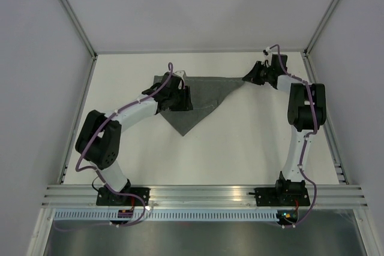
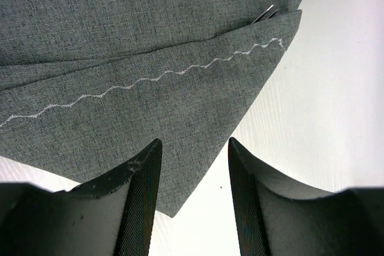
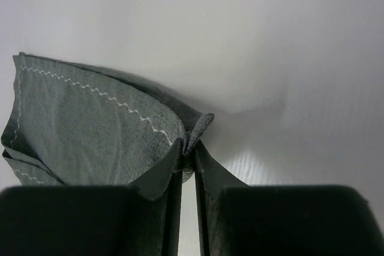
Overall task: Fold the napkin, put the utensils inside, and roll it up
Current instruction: Fold the napkin
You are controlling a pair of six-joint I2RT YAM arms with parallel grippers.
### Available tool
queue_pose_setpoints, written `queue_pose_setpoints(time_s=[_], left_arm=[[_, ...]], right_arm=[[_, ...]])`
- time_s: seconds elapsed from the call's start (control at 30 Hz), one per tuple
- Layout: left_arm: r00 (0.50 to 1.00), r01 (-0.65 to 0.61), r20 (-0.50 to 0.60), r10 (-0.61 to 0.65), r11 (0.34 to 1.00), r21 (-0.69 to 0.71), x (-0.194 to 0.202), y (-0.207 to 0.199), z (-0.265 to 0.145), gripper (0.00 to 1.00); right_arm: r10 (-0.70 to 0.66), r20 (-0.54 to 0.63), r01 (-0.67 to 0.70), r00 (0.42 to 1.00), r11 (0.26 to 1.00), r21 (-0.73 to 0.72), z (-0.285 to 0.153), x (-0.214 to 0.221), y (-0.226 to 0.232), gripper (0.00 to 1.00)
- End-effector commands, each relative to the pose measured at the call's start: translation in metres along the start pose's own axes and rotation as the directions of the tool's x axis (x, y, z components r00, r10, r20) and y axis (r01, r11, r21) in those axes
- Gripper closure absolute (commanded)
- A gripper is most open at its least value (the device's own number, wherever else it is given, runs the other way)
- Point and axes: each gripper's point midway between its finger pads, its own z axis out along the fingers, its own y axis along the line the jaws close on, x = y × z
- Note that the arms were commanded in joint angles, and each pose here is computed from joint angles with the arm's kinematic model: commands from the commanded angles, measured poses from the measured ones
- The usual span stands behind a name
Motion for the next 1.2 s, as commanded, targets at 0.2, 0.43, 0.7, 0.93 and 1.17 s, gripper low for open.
queue_pose_setpoints(time_s=[0.2, 0.43, 0.7, 0.93, 1.17], left_arm=[[0.983, 0.057, 0.174, -0.061, 0.998, 0.029, -0.043, -0.011, -0.057, 0.47], [0.954, 0.146, 0.262, -0.144, 0.989, 0.009, -0.048, 0.003, -0.091, 0.46], [0.925, 0.192, 0.332, -0.185, 0.981, 0.011, -0.053, 0.011, -0.120, 0.46], [0.913, 0.214, 0.354, -0.203, 0.977, 0.009, -0.052, 0.017, -0.133, 0.46], [0.907, 0.224, 0.360, -0.216, 0.974, 0.021, -0.054, 0.018, -0.138, 0.46]], right_arm=[[-0.350, 0.195, 0.367, 0.916, 0.928, -0.062, -0.046, -0.045, 0.111, 0.84], [-0.563, 0.180, 0.585, 0.807, 0.804, -0.106, -0.053, -0.003, 0.176, 0.84], [-0.760, 0.158, 0.776, 0.631, 0.616, -0.137, -0.061, 0.043, 0.229, 0.84], [-0.862, 0.149, 0.872, 0.485, 0.465, -0.151, -0.069, 0.076, 0.264, 0.84], [-0.911, 0.149, 0.922, 0.384, 0.369, -0.122, -0.074, 0.091, 0.277, 0.84]])
